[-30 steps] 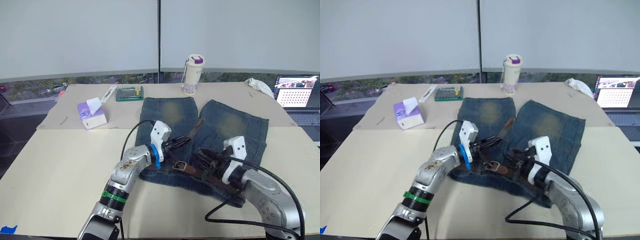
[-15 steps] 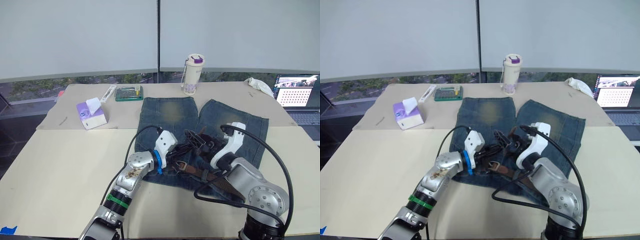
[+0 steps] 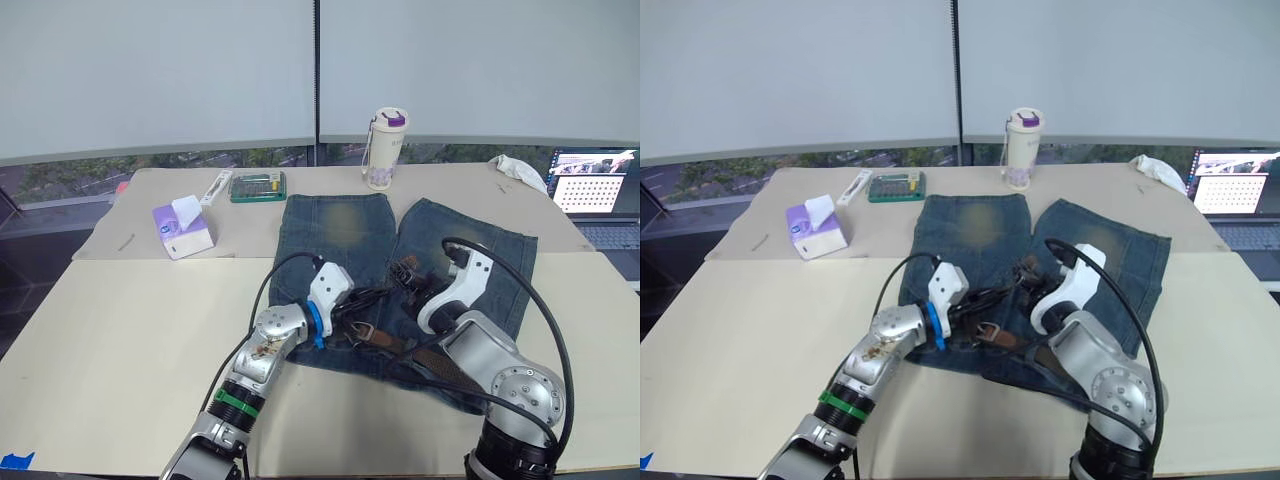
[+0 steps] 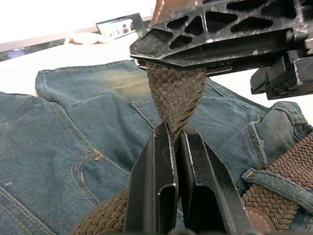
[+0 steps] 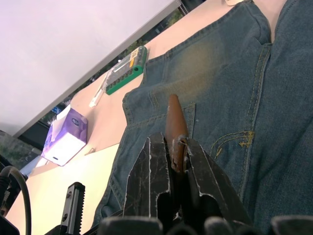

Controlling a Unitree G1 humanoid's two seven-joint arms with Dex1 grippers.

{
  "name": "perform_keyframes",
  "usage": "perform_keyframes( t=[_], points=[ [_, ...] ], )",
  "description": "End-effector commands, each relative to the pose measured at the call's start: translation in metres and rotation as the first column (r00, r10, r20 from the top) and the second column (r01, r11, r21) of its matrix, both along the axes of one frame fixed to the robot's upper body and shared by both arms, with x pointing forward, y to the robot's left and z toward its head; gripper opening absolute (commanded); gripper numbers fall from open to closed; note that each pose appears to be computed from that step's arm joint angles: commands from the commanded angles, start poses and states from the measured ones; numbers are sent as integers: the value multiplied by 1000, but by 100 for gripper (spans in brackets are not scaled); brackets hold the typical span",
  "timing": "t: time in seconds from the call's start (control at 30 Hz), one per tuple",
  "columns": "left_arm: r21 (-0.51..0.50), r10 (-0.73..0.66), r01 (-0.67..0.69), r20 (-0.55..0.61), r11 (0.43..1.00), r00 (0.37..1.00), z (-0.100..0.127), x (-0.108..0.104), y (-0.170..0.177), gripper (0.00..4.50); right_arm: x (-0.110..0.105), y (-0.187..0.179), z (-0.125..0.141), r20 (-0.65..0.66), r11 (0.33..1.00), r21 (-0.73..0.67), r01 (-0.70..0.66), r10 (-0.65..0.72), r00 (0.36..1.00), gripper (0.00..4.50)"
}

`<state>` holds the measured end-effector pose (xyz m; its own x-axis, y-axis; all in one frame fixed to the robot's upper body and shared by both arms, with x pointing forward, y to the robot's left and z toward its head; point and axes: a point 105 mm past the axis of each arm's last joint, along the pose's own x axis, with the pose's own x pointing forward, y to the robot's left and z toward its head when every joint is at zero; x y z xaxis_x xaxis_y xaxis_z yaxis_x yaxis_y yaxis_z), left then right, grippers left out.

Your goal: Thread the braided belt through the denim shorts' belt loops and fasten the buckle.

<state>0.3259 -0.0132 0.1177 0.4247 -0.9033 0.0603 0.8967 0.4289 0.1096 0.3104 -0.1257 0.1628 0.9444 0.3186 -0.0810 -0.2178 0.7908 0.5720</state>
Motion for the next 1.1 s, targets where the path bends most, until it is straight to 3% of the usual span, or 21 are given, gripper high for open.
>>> perform_keyframes(
  t=[0.03, 0.13, 0.17, 0.33, 0.5, 0.63, 0.8, 0.87, 1.1],
  points=[
    [-18, 8, -8, 18, 1000, 1000, 5, 2, 4, 0, -4, 1, 6, 23, 1000, 1, -14, 14, 1000, 4],
    [-60, 4, -5, -18, 998, 1000, 9, 3, 7, 0, -3, -1, 4, 19, 1000, -14, -12, 12, 1000, 4],
    [-81, -16, 13, -45, 997, 999, 10, 1, 8, 74, -3, -2, 4, 19, 1000, -17, -12, 12, 1000, 0],
    [-144, -94, 94, 8, 985, 996, 31, -12, 19, 233, -2, -6, 0, 14, 999, -39, -1, 2, 1000, 0],
    [-247, -207, 188, -55, 951, 977, 51, -22, 45, 402, -8, -20, -6, 3, 995, -94, 14, -14, 1000, 0],
    [-215, -81, 62, -76, 975, 994, 47, 0, 67, 402, -19, -32, 0, 19, 977, -208, -51, 56, 998, 0],
    [-176, -26, 11, -83, 984, 996, 40, 12, 75, 402, -28, -62, -10, -33, 845, -529, -74, 67, 997, 0],
    [-164, -32, 18, -85, 986, 996, 37, 12, 75, 402, -29, -67, -9, -27, 811, -580, -76, 74, 997, 0],
    [-79, -91, 83, -105, 993, 990, 13, 4, 62, 185, -31, -52, -5, -7, 782, -606, -141, 173, 985, 0]
  ],
)
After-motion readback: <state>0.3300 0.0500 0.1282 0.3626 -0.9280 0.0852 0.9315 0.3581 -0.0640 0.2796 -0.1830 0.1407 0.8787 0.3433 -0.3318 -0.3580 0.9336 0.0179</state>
